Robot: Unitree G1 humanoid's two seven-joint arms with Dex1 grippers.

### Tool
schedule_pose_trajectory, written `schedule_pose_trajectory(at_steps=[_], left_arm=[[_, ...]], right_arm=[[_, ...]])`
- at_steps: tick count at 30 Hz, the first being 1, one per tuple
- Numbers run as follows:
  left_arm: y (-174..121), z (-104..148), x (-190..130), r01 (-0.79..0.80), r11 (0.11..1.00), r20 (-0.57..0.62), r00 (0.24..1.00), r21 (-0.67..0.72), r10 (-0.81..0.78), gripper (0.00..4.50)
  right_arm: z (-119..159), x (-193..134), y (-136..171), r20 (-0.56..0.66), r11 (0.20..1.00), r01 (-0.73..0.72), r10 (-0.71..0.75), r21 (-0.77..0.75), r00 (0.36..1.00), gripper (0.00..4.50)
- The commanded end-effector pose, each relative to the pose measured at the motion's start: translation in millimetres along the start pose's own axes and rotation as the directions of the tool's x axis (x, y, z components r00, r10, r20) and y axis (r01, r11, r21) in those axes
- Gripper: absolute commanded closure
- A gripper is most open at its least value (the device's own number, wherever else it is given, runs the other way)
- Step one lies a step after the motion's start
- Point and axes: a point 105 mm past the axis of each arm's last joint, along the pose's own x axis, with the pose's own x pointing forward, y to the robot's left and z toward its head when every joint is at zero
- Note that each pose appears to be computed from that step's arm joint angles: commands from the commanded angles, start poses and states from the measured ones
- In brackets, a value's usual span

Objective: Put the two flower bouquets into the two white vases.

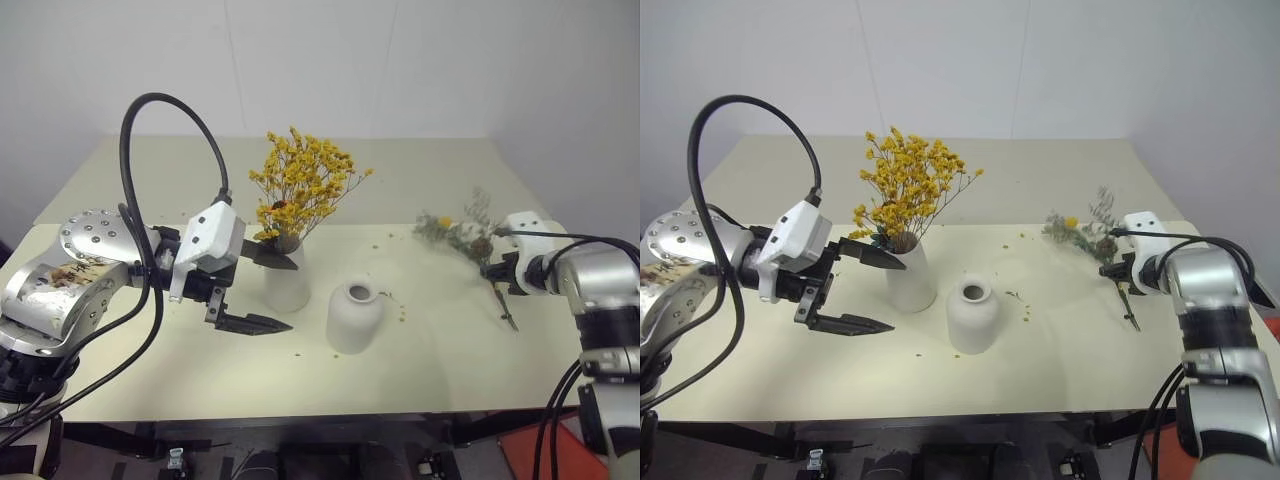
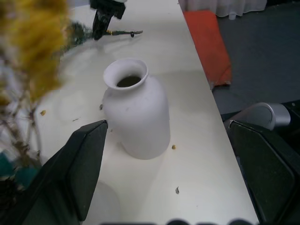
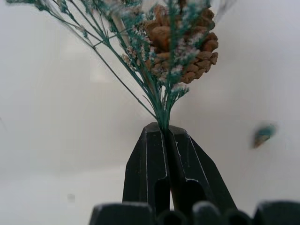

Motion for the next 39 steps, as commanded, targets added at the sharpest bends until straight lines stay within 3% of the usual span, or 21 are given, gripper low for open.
schedule_pose_trajectory(at_steps=[1,6,10,14,19,24,32,39], left_arm=[[4.8,2.8,-14.8,-0.036,0.999,0.008,0.999,0.016,0.036,0.0],[6.7,-6.5,-21.2,-0.031,1.0,-0.022,0.999,0.003,0.031,0.0],[10.0,-6.4,-21.1,-0.026,1.0,-0.016,1.0,0.007,0.026,0.0],[12.5,-8.0,-20.5,-0.024,1.0,-0.02,1.0,0.011,0.024,0.0],[12.9,-9.3,-18.8,-0.015,1.0,-0.028,0.999,0.017,0.016,0.0],[12.4,-9.0,-20.5,-0.018,1.0,-0.032,0.999,0.018,0.019,0.0],[10.0,-9.4,-22.3,-0.033,0.999,-0.039,0.999,0.009,0.033,0.0],[10.4,-11.4,-22.7,-0.042,0.999,-0.041,0.998,0.005,0.042,0.0]], right_arm=[[50.2,-43.7,11.0,0.376,0.998,0.063,-0.057,-0.005,0.925,4.47],[78.3,-99.9,49.1,0.716,0.999,0.02,-0.039,0.035,0.697,4.47],[85.8,-128.2,92.8,0.84,0.985,-0.166,0.044,0.056,0.541,4.47],[80.6,-141.2,125.3,0.883,0.955,-0.296,0.135,0.005,0.45,4.47],[74.8,-146.7,157.3,0.892,0.901,-0.428,0.253,-0.077,0.373,4.47],[69.7,-142.0,175.8,0.869,0.868,-0.466,0.355,-0.17,0.345,4.47],[80.3,-145.1,198.3,0.879,0.827,-0.513,0.402,-0.229,0.257,4.47],[85.7,-149.8,204.4,0.89,0.821,-0.523,0.396,-0.231,0.227,4.47]])
